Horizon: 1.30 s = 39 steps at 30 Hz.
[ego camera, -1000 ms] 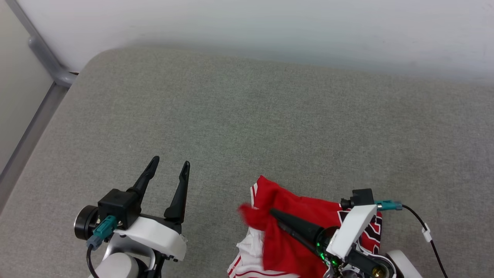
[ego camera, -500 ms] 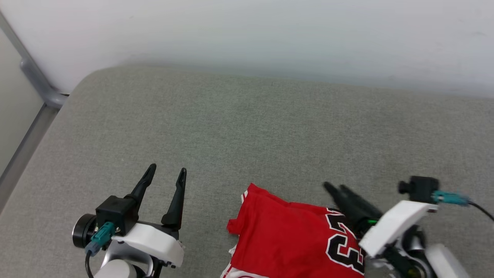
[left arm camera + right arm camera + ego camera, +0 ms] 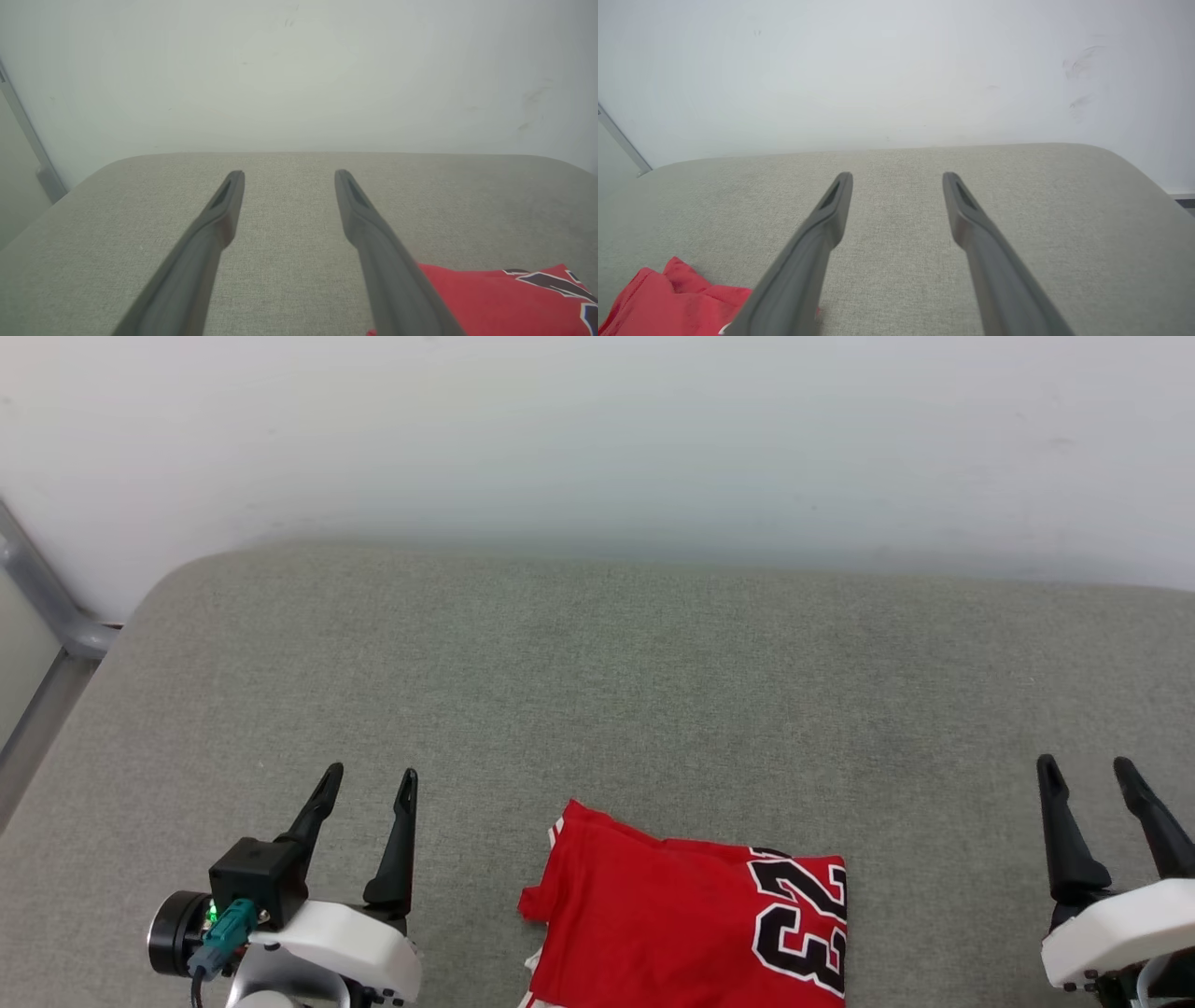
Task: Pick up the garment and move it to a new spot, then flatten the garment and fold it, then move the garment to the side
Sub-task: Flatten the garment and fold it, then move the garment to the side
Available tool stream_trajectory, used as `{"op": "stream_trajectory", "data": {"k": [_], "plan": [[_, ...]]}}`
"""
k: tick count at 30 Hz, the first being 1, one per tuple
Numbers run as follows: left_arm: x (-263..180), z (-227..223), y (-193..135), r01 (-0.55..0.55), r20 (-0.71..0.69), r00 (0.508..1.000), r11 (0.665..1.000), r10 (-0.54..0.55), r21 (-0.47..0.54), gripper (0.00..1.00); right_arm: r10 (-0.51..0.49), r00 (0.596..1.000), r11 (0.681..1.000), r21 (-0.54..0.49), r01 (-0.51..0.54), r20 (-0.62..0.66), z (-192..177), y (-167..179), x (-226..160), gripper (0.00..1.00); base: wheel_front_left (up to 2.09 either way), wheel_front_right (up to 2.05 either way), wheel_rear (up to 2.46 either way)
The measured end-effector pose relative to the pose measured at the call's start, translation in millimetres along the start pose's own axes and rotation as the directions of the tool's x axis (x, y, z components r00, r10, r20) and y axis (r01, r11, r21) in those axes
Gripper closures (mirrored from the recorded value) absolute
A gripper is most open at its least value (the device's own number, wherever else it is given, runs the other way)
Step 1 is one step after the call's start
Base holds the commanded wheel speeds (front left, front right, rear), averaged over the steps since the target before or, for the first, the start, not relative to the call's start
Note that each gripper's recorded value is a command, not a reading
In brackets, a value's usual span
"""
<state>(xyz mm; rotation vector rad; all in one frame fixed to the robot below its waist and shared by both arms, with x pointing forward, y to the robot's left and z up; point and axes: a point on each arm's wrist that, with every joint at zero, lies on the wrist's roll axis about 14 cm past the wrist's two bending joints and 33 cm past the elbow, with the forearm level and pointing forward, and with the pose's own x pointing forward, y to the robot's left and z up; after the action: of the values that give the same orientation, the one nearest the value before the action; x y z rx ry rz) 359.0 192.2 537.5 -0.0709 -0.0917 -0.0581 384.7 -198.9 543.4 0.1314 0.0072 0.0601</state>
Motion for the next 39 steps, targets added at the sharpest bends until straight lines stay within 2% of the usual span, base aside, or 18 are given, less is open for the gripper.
{"op": "stream_trajectory", "data": {"k": [4, 11, 24, 27, 30, 34, 37, 39], "plan": [[-3.4, -1.7, -3.3, 0.011, -0.003, 1.0, 1.0, -0.011, 0.015, 0.0, -0.012, 0.998, 0.999, -0.05, 0.015, 0.059, 16.4, 2.0, -17.1, 0.0, 0.0, 0.0, 0.0], [-13.2, -11.4, -5.3, 0.008, -0.028, 1.0, 1.0, -0.008, 0.021, 0.0, -0.01, 0.998, 0.996, -0.088, 0.016, 0.06, 18.4, 8.5, -42.0, 0.0, 0.0, 0.0, 0.0], [-14.8, -5.6, -2.9, -0.003, 0.001, 1.0, 1.0, 0.003, 0.023, 0.0, -0.018, 0.999, 0.999, -0.035, 0.019, 0.028, 12.0, 6.0, -49.3, 0.0, 0.0, 0.0, 0.0], [-13.1, -2.2, -2.6, -0.003, 0.015, 1.0, 1.0, 0.003, 0.024, 0.0, -0.034, 0.999, 0.999, -0.013, 0.034, -0.018, 2.5, 0.1, -48.7, 0.0, 0.0, 0.0, 0.0], [-12.4, 1.0, -4.1, 0.0, 0.028, 1.0, 1.0, -0.001, 0.022, 0.0, -0.059, 0.991, 0.997, 0.039, 0.064, -0.117, -18.7, -11.2, -50.2, 0.0, 0.0, 0.0, 0.0], [-11.4, 1.8, -5.0, 0.001, 0.036, 0.999, 1.0, -0.001, 0.017, 0.0, -0.061, 0.946, 0.99, 0.102, 0.099, -0.32, -62.6, -18.5, -56.2, 0.0, 0.0, 0.0, 0.0], [-7.8, 4.9, -5.4, -0.001, 0.049, 0.999, 1.0, 0.001, 0.007, 0.0, -0.014, 0.88, 0.98, 0.166, 0.105, -0.474, -95.9, -11.9, -61.0, 0.0, 0.0, 0.0, 0.0], [-3.0, 5.0, -6.0, 0.001, 0.052, 0.999, 1.0, -0.001, 0.005, 0.0, 0.028, 0.818, 0.973, 0.202, 0.108, -0.574, -118.8, -4.8, -65.2, 0.0, 0.0, 0.0, 0.0]]}}
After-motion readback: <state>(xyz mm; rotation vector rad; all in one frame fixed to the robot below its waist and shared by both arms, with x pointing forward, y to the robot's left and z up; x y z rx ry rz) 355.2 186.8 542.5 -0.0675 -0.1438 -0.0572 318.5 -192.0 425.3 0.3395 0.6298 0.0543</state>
